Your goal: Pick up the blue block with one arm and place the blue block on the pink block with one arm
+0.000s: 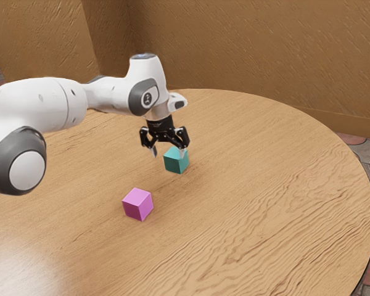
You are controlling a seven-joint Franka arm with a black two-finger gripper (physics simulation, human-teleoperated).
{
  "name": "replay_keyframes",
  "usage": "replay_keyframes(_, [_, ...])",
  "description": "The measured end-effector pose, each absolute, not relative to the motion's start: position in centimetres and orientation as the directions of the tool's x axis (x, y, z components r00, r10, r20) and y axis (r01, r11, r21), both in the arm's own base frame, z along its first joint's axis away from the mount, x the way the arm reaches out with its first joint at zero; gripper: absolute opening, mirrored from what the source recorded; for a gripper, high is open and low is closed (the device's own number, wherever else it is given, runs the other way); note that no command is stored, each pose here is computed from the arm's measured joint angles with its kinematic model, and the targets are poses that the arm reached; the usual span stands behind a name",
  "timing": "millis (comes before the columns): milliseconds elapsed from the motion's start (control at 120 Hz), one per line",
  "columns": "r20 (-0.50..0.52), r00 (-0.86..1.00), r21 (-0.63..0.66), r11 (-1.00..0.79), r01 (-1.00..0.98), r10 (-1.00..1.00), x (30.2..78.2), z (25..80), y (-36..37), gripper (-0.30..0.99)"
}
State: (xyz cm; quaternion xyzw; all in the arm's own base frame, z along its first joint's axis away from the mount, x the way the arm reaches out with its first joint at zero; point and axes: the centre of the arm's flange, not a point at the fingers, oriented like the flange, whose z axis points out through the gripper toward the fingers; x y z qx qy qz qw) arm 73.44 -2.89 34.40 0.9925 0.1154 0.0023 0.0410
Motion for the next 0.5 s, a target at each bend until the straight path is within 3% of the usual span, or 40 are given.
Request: replay_keyframes(500, [0.083,0.996,0.146,-0.989,0.026,0.039,78.0,29.6,0.7,0.69])
